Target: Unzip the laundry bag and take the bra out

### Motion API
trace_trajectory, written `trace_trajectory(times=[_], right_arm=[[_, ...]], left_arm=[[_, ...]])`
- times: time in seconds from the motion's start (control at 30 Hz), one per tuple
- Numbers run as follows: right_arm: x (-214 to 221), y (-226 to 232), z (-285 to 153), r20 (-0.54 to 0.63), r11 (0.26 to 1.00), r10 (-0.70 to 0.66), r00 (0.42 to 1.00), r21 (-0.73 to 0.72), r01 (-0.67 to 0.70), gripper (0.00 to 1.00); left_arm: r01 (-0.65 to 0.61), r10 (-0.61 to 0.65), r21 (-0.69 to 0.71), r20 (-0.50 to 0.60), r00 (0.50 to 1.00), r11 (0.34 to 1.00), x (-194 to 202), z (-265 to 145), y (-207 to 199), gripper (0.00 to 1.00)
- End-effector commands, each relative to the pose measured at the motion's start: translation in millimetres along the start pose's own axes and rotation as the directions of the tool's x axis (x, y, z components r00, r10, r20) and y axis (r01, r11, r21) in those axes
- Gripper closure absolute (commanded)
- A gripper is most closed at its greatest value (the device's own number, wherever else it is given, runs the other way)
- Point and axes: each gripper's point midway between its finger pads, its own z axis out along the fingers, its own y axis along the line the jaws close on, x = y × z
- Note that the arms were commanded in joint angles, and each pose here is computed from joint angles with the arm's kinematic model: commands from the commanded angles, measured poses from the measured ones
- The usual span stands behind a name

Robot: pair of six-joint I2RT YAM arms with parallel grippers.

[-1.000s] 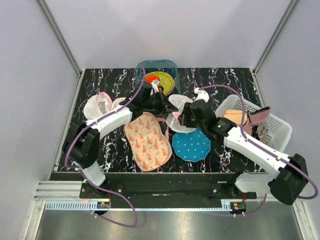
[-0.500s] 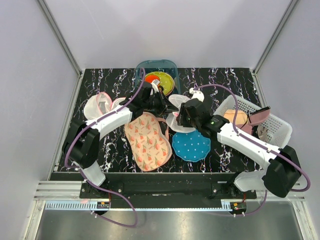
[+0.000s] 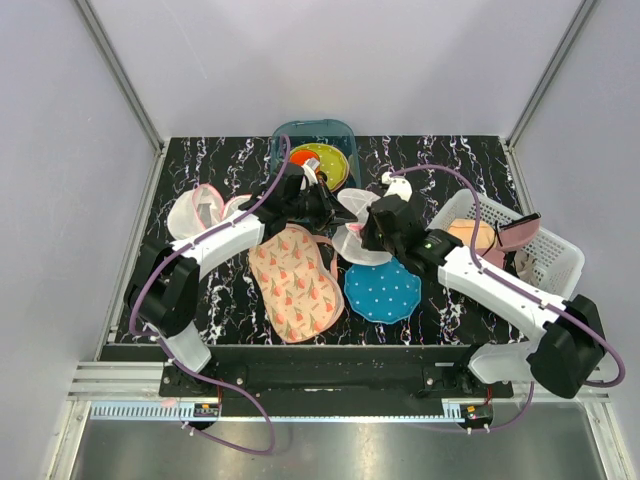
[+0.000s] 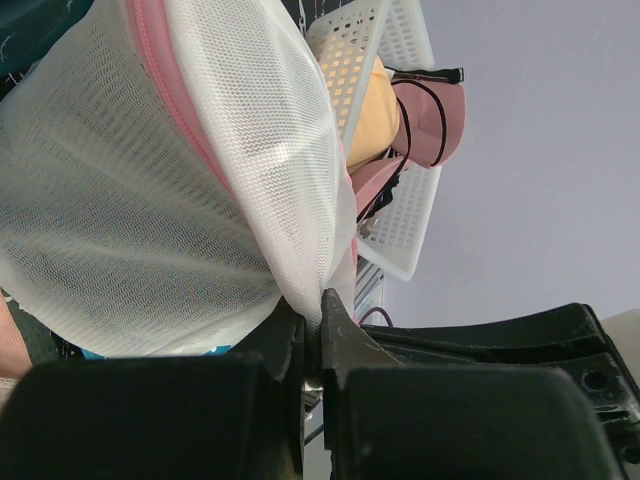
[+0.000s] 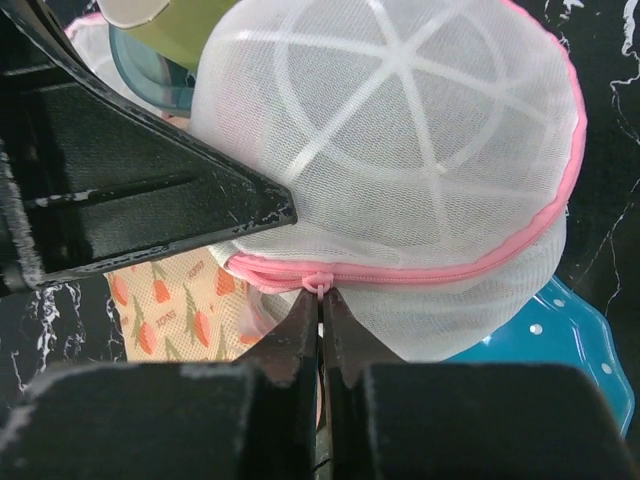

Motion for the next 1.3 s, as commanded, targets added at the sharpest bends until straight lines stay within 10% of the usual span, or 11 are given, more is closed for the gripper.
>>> trace_trajectory(times=[0.0, 0.23, 0.33, 0.4, 1.27], right_arm=[[-43.4, 7.5, -18.8, 0.141, 0.999, 0.036, 0.989, -0.023, -0.034, 1.00], [-24.5, -3.6, -16.2, 0.102, 0.999, 0.032, 0.994, -0.002, -0.032, 1.00], [-15.0, -3.0, -17.6, 0.071, 1.000, 0.022, 0.997, -0.024, -0.020, 0.61], [-14.9, -0.2, -22.5, 0.068, 0.999, 0.028, 0.997, -0.046, -0.025, 0.53], [-37.9, -6.4, -3.0, 0.119, 0.997, 0.034, 0.992, 0.060, -0.042, 0.61]], left_arm=[[-0.048, 0.046, 0.089, 0.028, 0.999, 0.995, -7.9, -9.9, -29.1, 1.00], [-0.057, 0.054, 0.095, 0.032, 0.998, 0.994, -8.9, -11.6, -32.9, 1.00], [-0.056, 0.054, 0.090, 0.031, 0.998, 0.994, -8.6, -11.4, -31.6, 1.00], [-0.058, 0.055, 0.093, 0.032, 0.998, 0.994, -8.9, -11.7, -32.9, 1.00], [-0.060, 0.058, 0.101, 0.026, 0.998, 0.993, -8.8, -11.7, -35.6, 1.00]])
